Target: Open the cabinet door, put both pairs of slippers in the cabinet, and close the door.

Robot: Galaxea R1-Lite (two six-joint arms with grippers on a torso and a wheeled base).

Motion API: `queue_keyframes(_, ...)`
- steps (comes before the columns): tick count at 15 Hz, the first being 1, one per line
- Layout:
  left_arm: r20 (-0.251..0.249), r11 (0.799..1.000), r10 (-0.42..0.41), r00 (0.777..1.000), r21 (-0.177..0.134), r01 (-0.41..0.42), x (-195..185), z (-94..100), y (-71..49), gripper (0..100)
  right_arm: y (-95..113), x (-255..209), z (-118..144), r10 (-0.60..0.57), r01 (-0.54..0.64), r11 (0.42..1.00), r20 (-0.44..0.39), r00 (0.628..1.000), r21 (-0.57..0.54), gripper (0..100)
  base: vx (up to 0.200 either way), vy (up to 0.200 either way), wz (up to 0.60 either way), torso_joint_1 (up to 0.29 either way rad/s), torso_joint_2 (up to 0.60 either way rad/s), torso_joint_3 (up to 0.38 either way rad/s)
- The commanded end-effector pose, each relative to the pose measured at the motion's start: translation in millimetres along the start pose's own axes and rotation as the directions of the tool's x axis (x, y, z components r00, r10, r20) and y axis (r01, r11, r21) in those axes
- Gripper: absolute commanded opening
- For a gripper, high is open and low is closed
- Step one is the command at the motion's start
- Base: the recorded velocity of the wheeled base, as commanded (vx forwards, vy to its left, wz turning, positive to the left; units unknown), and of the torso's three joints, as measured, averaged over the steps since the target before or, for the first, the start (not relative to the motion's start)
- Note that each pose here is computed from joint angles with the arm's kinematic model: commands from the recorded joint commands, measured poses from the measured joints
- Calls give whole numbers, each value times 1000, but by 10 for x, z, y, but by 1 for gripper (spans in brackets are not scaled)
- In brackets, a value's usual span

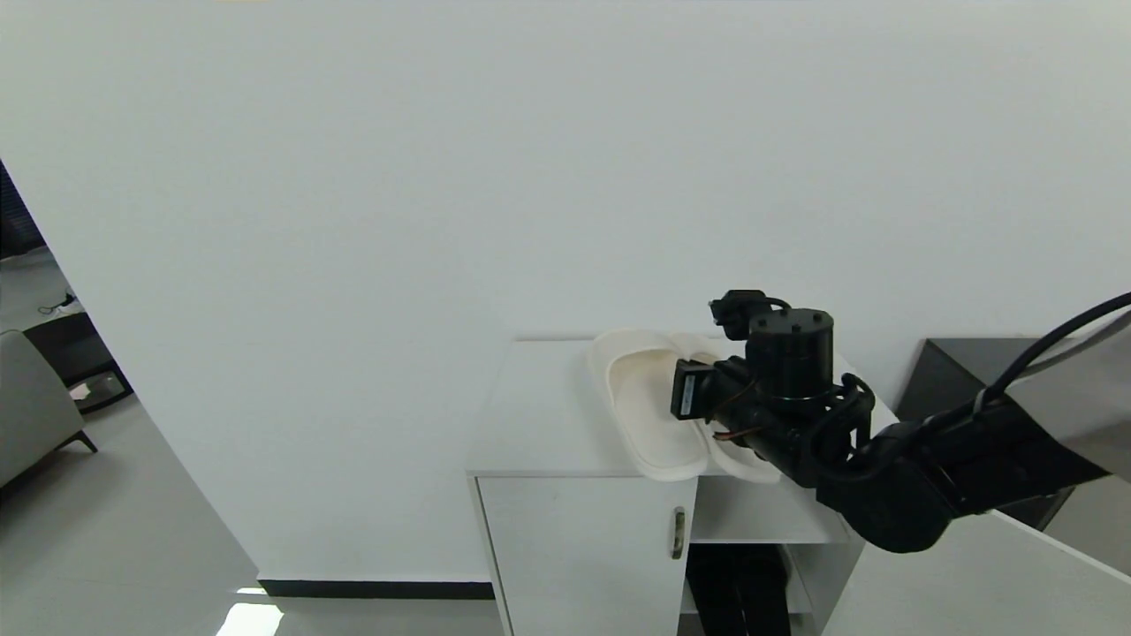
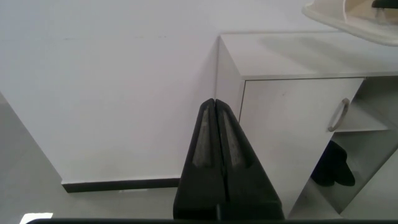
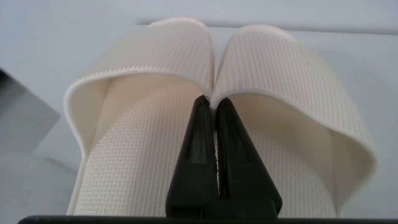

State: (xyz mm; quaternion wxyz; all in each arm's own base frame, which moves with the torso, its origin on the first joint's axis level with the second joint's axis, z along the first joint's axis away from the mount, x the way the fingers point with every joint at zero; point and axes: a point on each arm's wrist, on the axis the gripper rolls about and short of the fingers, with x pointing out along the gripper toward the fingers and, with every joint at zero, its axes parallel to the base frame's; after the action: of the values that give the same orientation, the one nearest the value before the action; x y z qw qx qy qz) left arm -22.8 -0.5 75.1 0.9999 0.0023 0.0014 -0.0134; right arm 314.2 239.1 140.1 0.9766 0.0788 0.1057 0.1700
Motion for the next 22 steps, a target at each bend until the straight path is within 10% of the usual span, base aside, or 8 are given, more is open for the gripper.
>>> queue_keyframes(1, 0, 1000, 1, 1000, 0, -1, 0, 0, 0, 0, 43, 169, -122, -30, 30, 999, -21, 999, -11, 0, 0, 0, 0, 0, 0, 0)
queue_keyframes(13, 0, 1000, 1, 1000, 0, -1, 0, 0, 0, 0, 130, 476, -601, -153, 145, 986, -98, 983, -77, 0, 0, 0, 0, 0, 0, 0)
queue_keyframes(14, 0, 1000, 1, 1000, 0, -1, 0, 0, 0, 0, 122, 483, -612, -156, 149, 986, -100, 983, -78, 100, 0, 0, 0, 0, 0, 0)
queue_keyframes(22, 0, 1000, 1, 1000, 0, -1, 0, 0, 0, 0, 124, 523, -687, -159, 150, 985, -112, 981, -85, 100, 0, 0, 0, 0, 0, 0)
